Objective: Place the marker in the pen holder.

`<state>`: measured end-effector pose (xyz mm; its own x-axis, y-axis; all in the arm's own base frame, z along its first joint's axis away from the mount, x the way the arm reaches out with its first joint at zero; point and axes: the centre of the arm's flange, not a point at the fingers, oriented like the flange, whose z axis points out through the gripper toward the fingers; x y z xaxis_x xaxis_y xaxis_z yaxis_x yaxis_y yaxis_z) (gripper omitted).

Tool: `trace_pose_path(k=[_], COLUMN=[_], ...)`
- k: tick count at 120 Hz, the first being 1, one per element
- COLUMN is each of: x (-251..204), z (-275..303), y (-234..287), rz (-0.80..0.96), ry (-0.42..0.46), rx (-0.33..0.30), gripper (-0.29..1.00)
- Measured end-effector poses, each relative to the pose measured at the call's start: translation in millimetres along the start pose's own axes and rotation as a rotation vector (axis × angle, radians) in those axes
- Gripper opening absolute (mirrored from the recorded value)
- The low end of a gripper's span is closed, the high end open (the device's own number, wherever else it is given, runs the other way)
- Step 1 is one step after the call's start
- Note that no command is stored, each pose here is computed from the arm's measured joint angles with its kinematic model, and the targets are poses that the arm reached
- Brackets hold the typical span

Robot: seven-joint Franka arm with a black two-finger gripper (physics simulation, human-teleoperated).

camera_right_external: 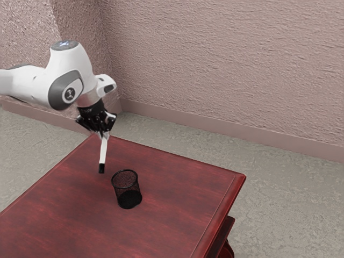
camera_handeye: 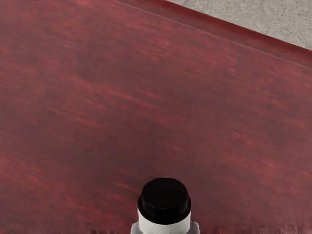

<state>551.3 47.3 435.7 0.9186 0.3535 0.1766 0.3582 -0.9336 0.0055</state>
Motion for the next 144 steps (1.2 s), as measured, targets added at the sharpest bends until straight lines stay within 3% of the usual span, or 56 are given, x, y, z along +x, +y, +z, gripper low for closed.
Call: trace_pose_path(k=[41, 88, 117, 144], x=[-25, -11, -10, 19], z=[-22, 34, 46, -70], y=[55, 81, 74, 78], rz=[0.101, 0.119, 0.108, 0.251], ry=[-0.012, -0.073, -0.101, -0.047], rx=[-0.017, 0.026, 0.020, -0.023], gripper=[-0.08, -0.08, 0.40, 0.60])
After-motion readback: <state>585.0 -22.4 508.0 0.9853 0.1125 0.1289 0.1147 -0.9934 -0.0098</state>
